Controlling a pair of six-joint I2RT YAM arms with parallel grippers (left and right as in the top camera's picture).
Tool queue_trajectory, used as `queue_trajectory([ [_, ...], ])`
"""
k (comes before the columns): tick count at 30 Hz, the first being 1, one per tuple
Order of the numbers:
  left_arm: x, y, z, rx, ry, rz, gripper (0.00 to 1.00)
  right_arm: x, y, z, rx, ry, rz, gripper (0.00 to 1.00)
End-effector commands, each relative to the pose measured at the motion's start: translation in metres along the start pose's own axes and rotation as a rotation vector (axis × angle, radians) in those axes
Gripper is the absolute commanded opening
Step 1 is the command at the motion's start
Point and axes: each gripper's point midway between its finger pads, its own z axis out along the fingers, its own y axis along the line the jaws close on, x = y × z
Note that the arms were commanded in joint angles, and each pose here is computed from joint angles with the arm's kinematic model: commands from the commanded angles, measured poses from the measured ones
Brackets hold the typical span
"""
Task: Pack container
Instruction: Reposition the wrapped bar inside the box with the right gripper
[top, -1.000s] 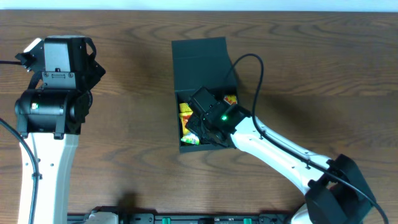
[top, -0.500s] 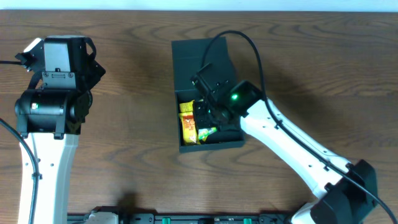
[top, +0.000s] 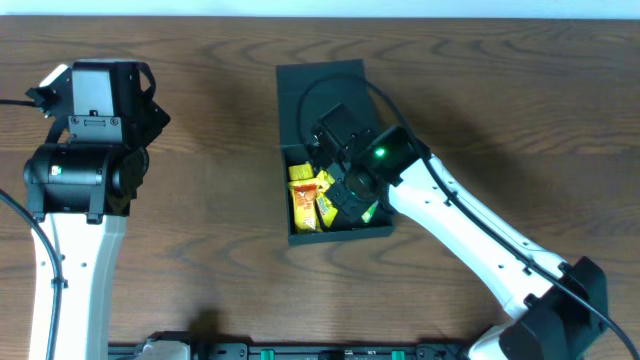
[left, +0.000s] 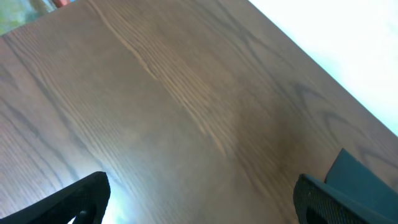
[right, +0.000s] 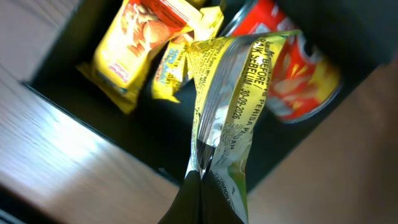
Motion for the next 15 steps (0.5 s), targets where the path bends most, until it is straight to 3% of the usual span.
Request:
queue_trajectory([
  [1,-0.002,0.003,0.000,-0.019,-0.005,-0.002,0.95,-0.005,-0.001,-0.004,-0.016,-0.024,-0.239,0.01],
  [8,-0.001,0.004,0.000,-0.022,-0.002,0.000,0.95,0.005,0.030,-0.009,-0.269,-0.073,-0.505,0.01],
  [15,-0.001,0.004,0.000,-0.023,-0.002,0.001,0.95,0.008,0.012,-0.010,-0.292,-0.110,-0.583,0.01],
])
